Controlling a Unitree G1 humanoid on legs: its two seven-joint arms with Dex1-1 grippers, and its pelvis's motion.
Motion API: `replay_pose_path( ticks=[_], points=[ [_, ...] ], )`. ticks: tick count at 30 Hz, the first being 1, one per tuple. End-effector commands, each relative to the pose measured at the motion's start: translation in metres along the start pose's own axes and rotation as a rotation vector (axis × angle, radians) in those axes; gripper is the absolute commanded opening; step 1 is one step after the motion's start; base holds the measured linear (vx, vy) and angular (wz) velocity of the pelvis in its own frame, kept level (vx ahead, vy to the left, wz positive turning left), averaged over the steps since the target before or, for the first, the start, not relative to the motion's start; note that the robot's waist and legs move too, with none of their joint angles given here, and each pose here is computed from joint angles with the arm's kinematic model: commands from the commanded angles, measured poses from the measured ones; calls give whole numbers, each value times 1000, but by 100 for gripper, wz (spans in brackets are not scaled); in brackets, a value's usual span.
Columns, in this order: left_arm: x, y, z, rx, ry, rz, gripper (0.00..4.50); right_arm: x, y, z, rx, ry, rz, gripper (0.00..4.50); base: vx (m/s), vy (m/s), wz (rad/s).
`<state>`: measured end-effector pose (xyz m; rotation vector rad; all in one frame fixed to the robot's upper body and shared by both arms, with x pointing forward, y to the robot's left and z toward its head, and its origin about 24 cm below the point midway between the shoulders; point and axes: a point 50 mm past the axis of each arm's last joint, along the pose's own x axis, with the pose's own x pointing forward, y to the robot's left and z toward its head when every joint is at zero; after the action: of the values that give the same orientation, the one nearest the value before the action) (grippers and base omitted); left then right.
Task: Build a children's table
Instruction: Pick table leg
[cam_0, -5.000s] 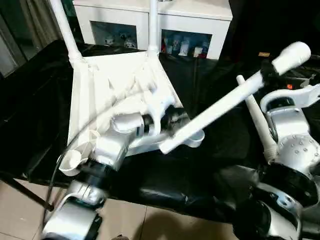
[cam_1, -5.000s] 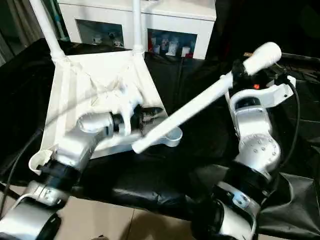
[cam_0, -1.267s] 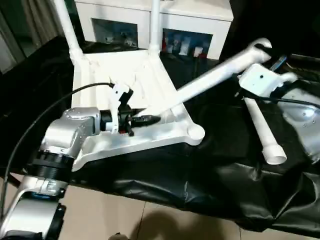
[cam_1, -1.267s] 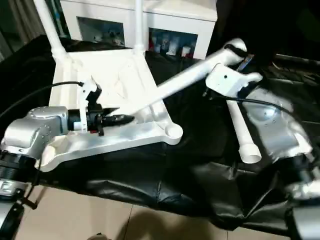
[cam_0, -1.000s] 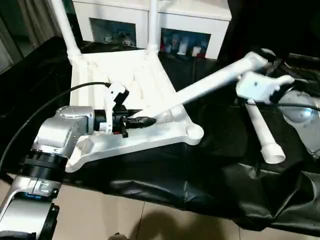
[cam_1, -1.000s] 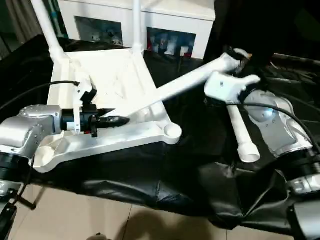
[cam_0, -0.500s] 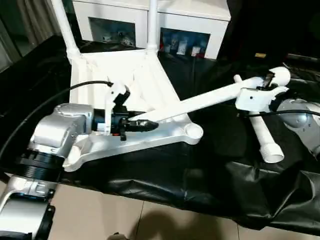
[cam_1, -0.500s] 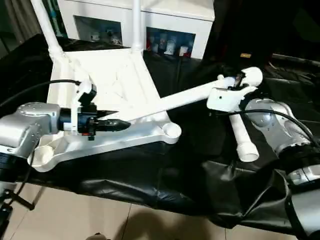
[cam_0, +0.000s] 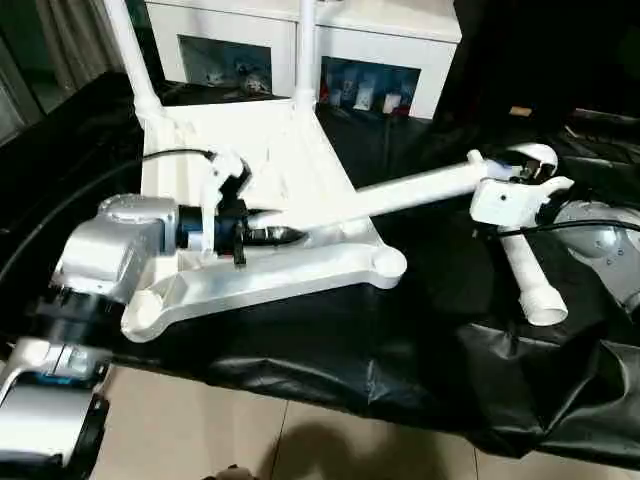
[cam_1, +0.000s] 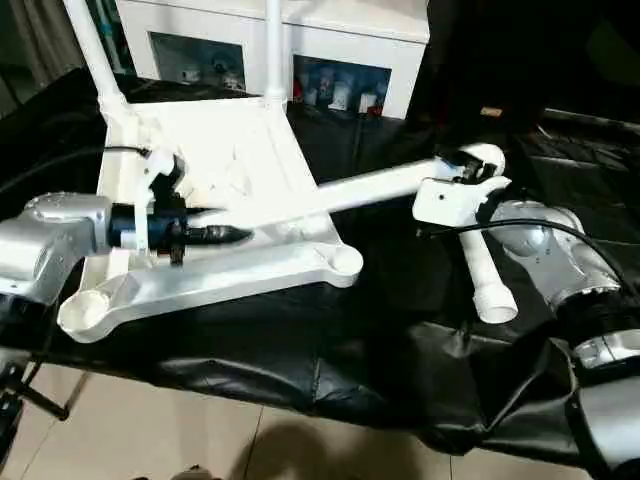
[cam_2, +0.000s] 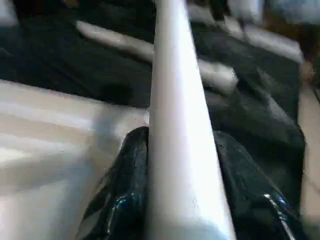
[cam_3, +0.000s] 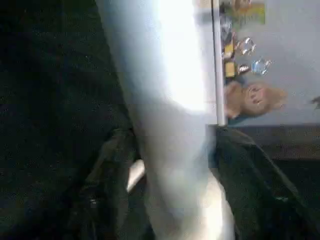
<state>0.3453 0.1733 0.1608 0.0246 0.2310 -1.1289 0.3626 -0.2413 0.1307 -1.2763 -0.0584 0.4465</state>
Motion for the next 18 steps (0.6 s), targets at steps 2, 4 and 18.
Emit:
replay_pose_path(
  ticks=[2, 4, 18],
  points=[
    [-13, 8, 27, 52, -133, 69, 228, -2, 9, -9, 105, 35, 3, 226, 0, 0, 0],
    [-19, 11, 32, 54, -182, 105, 246, -1, 12, -10, 136, 42, -2, 210, 0, 0, 0],
    [-27, 34, 9, -68, -314, 349, 247, 5, 28, -1, 310, 3, -22, 87, 0, 0, 0]
  ],
)
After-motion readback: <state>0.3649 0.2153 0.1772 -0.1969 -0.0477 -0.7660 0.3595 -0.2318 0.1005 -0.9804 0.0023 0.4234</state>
